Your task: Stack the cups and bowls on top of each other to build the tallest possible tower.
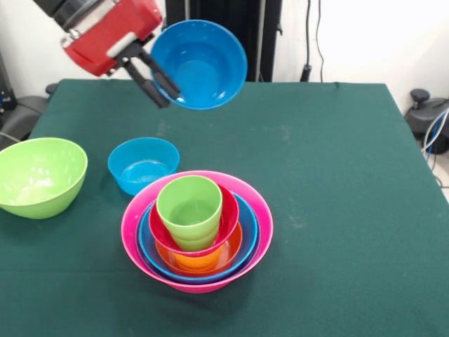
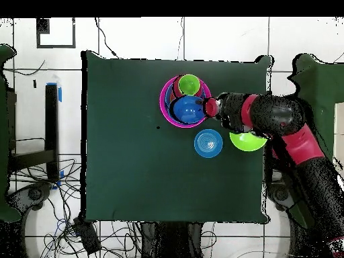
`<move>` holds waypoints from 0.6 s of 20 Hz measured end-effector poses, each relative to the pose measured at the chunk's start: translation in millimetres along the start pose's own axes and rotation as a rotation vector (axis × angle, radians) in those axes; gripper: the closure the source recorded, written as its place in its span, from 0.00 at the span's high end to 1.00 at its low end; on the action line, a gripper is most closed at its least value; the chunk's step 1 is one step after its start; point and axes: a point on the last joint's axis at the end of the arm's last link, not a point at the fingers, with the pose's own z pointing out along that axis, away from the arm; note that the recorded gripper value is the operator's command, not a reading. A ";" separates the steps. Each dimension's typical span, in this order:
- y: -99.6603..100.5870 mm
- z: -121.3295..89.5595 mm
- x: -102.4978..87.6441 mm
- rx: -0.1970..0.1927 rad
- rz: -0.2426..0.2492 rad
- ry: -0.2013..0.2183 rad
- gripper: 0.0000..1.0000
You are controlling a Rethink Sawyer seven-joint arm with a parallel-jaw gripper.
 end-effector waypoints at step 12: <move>29.8 33.1 -13.2 -0.166 0.002 -0.023 0.00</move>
